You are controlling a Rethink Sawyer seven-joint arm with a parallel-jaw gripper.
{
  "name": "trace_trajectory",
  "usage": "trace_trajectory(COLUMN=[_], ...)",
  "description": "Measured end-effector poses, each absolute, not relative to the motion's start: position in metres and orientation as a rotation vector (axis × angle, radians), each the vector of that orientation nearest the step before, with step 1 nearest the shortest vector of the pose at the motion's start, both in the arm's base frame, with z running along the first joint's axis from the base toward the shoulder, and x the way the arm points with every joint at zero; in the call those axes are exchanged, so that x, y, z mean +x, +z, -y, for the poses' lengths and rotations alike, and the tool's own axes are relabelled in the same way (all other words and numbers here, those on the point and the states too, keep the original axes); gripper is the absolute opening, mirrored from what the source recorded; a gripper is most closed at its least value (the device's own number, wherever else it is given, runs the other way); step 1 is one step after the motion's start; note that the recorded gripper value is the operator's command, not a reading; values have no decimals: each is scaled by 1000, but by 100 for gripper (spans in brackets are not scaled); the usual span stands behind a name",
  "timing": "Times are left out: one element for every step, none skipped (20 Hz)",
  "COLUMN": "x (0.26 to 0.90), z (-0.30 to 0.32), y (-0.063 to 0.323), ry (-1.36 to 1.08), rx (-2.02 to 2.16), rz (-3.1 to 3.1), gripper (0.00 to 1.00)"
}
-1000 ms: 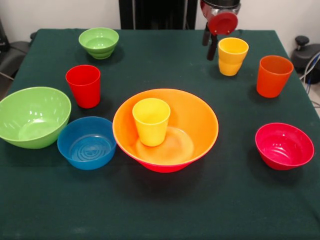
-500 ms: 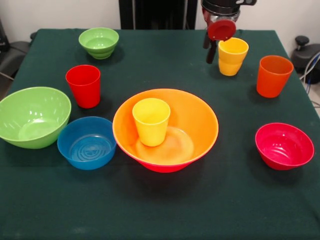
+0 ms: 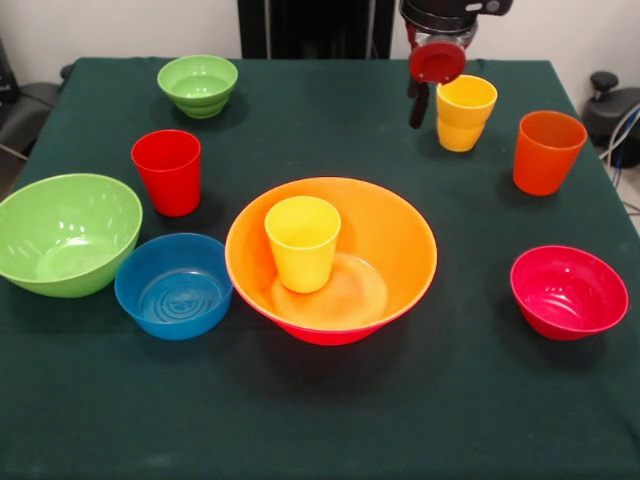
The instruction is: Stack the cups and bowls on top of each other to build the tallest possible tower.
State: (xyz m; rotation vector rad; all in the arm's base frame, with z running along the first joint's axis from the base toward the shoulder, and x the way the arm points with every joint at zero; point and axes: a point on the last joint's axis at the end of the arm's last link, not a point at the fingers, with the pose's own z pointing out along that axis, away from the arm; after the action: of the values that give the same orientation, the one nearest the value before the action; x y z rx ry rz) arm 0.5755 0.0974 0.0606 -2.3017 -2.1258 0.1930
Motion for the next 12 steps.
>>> trace_trajectory(x=[576,576,576,575,575,576,576,576,577,577,577,578], z=[-100,-103,-109,-112,-116,-119,-121,-123,-130,-132,-133,-136], y=[60,60,60,60,60,60,60,60,62,63,63,65], ry=[192,192,190,189,188,185,184,182,175,172,170,165], rx=[-2311,-2318,-2328,-2333,-2338,-2345,-2347,-2353,-2365,-2370,-2373,-2381], rz=[2113,2104,2089,2082,2075,2067,2063,2057,2043,2038,2036,2029], gripper=[100,100,100,100,100,100,100,100,100,100,100,100])
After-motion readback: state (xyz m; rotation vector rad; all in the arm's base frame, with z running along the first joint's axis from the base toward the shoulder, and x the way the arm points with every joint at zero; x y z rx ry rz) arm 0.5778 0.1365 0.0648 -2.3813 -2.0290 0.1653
